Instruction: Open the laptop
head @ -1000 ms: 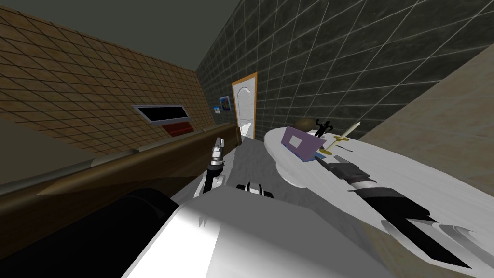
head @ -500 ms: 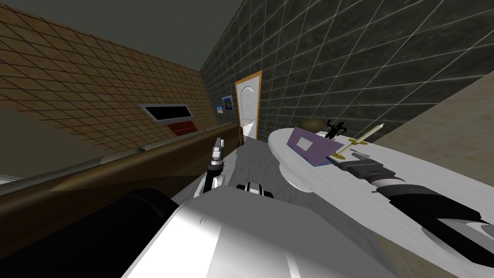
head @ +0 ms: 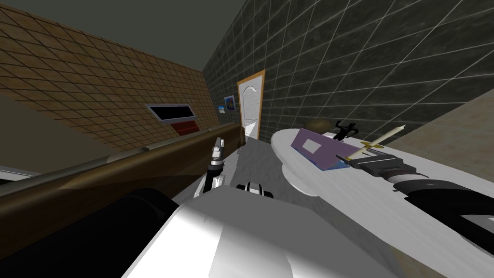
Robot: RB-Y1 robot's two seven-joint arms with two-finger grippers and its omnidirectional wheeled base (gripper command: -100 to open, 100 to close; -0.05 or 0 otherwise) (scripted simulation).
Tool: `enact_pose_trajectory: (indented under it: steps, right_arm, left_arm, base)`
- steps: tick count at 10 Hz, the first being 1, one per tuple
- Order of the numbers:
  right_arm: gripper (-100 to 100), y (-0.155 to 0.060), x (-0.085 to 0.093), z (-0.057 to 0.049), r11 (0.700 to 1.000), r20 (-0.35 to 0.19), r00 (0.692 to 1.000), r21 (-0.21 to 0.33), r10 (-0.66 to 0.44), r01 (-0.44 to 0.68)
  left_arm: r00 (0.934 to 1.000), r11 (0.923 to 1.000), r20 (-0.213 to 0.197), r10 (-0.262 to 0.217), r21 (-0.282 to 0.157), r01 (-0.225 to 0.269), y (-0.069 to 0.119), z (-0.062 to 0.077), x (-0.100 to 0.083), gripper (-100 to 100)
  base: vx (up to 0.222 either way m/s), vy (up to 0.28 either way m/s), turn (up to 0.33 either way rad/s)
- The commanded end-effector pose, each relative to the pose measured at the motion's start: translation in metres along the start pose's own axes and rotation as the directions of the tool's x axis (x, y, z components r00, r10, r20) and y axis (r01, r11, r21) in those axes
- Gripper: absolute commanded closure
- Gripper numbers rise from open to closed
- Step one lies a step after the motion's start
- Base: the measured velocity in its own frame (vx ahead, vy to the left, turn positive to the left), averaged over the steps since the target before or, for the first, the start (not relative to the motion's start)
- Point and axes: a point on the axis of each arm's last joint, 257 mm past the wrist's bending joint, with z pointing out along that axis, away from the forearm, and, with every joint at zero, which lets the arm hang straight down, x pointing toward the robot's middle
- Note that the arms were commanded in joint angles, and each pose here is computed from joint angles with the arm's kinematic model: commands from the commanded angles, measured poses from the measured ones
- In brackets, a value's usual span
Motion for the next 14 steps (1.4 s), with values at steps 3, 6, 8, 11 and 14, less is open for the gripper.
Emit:
enact_pose_trajectory:
  steps: [3, 6, 8, 11, 14]
  right_arm:
    - [100, -0.011, -0.002, -0.001, 0.999, -0.01, 0.999, 0.01, -0.051, 0.051]
    - [100, -0.009, -0.005, 0.005, 0.998, -0.019, 0.999, -0.037, 0.046, -0.046]
    - [100, -0.007, -0.006, 0.006, 0.994, -0.026, 0.996, -0.053, 0.09, -0.091]
    - [100, -0.004, -0.008, 0.01, 0.983, -0.042, 0.986, -0.083, 0.159, -0.162]
    - [100, 0.0, -0.01, 0.013, 0.966, -0.064, 0.972, -0.11, 0.228, -0.234]
  left_arm:
    - [1.0, 1.0, 0.0, 0.0, 0.0, 0.0, 0.0, 0.0, 0.0, 0]
    - [1.0, 1.0, 0.0, 0.0, 0.0, 0.0, 0.0, 0.0, 0.0, 0]
    - [1.0, 1.0, 0.0, 0.0, 0.0, 0.0, 0.0, 0.0, 0.0, 0]
    - [1.0, 1.0, 0.0, 0.0, 0.0, 0.0, 0.0, 0.0, 0.0, 0]
    - [1.0, 1.0, 0.0, 0.0, 0.0, 0.0, 0.0, 0.0, 0.0, 0]
  base:
    - [0.005, 0.01, 0.001]
    - [0.026, -0.056, -0.042]
    - [0.026, -0.045, -0.03]
    - [0.026, -0.06, -0.032]
    - [0.031, -0.062, -0.04]
